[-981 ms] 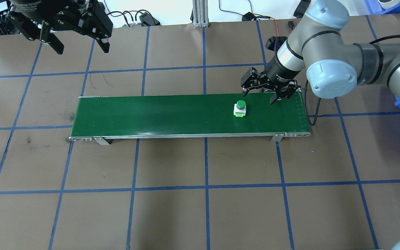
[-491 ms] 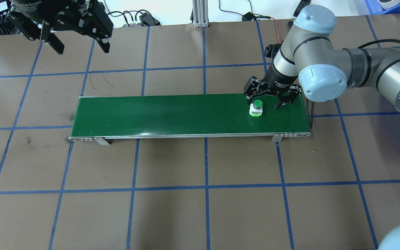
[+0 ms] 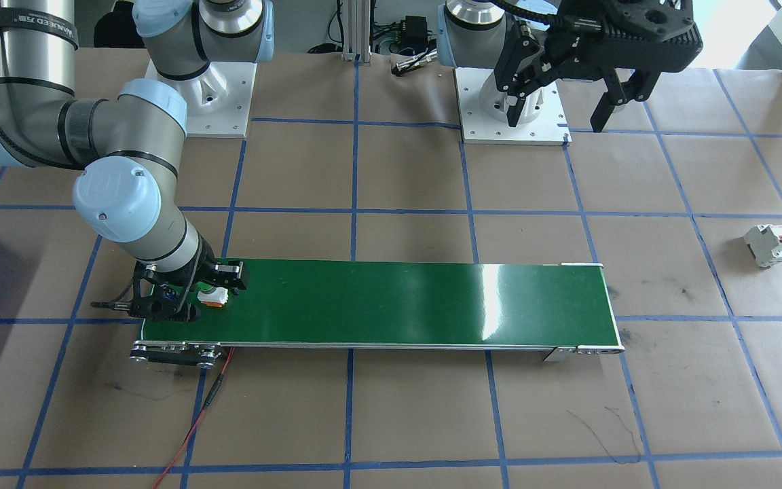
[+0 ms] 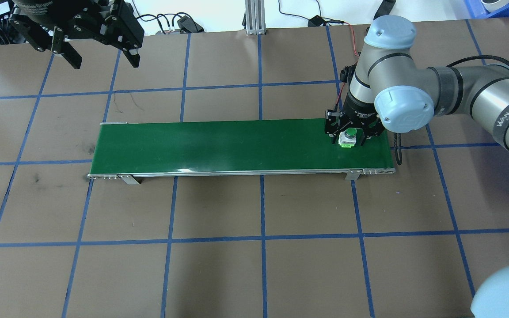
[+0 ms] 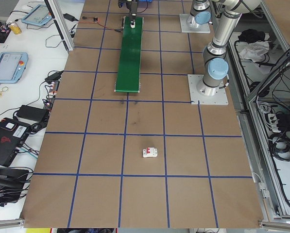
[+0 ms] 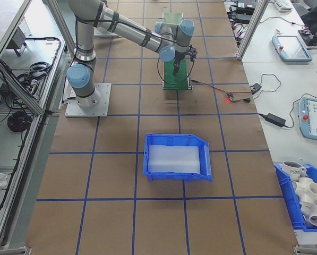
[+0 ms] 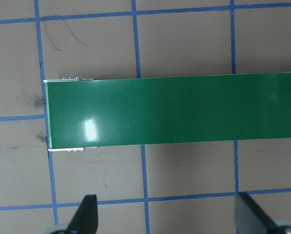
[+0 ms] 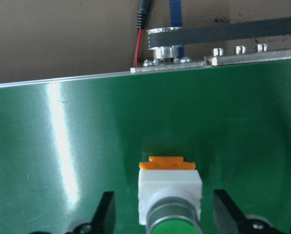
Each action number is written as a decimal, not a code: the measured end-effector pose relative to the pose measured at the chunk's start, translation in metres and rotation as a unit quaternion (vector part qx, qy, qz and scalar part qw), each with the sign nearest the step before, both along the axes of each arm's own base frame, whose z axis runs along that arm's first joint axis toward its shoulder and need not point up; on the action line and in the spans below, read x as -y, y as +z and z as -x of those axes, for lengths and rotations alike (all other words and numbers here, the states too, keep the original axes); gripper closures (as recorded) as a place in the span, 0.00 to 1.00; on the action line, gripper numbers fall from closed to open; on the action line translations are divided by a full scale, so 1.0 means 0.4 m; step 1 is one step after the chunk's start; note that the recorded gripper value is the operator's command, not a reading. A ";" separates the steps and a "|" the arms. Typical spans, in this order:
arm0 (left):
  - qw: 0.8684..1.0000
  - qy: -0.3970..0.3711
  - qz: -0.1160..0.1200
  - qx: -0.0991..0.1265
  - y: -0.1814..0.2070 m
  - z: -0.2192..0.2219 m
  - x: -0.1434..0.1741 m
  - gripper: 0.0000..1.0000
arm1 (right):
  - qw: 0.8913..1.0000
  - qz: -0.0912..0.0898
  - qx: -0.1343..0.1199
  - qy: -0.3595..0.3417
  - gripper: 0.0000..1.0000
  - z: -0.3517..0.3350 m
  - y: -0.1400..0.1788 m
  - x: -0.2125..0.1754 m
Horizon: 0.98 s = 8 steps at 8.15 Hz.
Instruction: Move button from left to right
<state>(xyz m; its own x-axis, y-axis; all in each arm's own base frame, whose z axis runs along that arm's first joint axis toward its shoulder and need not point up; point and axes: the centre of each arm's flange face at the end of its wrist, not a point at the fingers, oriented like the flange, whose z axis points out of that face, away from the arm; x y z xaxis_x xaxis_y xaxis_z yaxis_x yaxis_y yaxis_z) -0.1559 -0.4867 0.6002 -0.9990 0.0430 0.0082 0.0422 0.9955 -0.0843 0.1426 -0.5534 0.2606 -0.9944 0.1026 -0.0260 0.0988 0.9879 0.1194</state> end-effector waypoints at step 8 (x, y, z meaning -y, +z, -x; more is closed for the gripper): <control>1.000 0.000 0.001 0.000 0.002 0.001 -0.001 0.00 | 0.987 0.010 -0.044 0.156 1.00 0.378 0.274 0.004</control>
